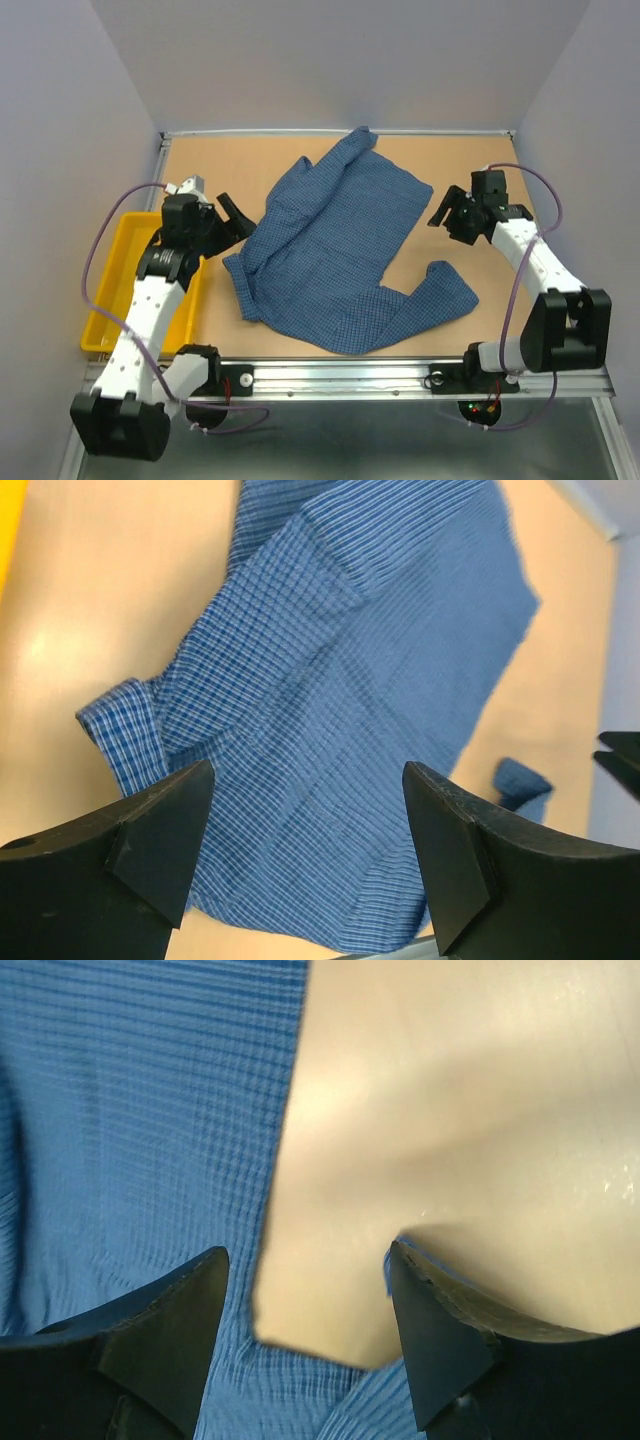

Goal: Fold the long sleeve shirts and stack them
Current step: Flatten the shirt out

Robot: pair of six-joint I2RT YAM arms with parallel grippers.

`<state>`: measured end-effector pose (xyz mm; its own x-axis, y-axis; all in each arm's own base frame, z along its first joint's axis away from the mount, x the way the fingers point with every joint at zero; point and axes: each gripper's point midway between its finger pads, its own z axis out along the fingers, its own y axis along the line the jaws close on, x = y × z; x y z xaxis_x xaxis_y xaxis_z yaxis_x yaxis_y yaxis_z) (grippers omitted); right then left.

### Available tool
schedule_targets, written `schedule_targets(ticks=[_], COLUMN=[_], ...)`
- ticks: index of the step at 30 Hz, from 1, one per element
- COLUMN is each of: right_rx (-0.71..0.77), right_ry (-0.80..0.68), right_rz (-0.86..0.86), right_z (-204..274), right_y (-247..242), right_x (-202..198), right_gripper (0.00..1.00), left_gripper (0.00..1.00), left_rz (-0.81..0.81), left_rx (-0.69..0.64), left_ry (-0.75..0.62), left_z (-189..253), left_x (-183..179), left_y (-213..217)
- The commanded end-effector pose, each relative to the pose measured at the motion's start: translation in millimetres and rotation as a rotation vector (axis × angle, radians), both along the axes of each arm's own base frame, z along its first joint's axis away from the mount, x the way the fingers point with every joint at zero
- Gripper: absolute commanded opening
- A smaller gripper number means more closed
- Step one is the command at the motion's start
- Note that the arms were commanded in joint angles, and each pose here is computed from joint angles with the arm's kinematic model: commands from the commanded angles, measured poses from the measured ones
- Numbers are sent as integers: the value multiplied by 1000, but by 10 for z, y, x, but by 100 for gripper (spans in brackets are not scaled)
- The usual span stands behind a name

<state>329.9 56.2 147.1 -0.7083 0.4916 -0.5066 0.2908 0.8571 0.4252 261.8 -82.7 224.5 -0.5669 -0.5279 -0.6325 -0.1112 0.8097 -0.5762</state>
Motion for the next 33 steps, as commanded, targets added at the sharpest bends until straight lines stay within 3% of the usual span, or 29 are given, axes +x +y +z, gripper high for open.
schedule_targets(ticks=[1,6,11,12,13,18,20,25,28,30,33], right_rx=[-53,-73,-81,-86,-91,-77,-73,-69,-76,-86,-102], right_ry=[-134,-130,-143,-133,-137,-144,-145,-126,-112,-93,-76], right_rz=[-118,-248,-263,-265,-267,-235,-219,-196,-180,-177,-179], right_z=[188,-131,-346,-432,-455,-582,-640,-794,-900,-995,-1067], right_y=[-159,-298,-309,-313,-320,-259,-229,-153,-110,-113,-141], right_x=[655,1170,1607,1710,1767,1975,2035,2108,2133,2102,2045], right_gripper=[70,71,71,71,71,71,70,70,64,55,29], left_gripper=[89,89,89,89,89,89,89,89,89,89,89], left_rz=[-104,-147,-167,-203,-213,-280,-314,-369,-379,-407,-461], left_rx=[90,212,282,321,337,474,475,496,495,505,504], left_ry=[-73,-65,-126,-98,-141,-166,-208,-185,-179,-175,-176], left_z=[18,-129,2,-173,-19,-196,-120,-419,-500,-588,-712], left_x=[458,1002,1585,1694,1834,2292,2413,2632,2695,2686,2661], left_y=[-109,-373,-670,-783,-862,-1159,-1325,-1556,-1624,-1683,-1753])
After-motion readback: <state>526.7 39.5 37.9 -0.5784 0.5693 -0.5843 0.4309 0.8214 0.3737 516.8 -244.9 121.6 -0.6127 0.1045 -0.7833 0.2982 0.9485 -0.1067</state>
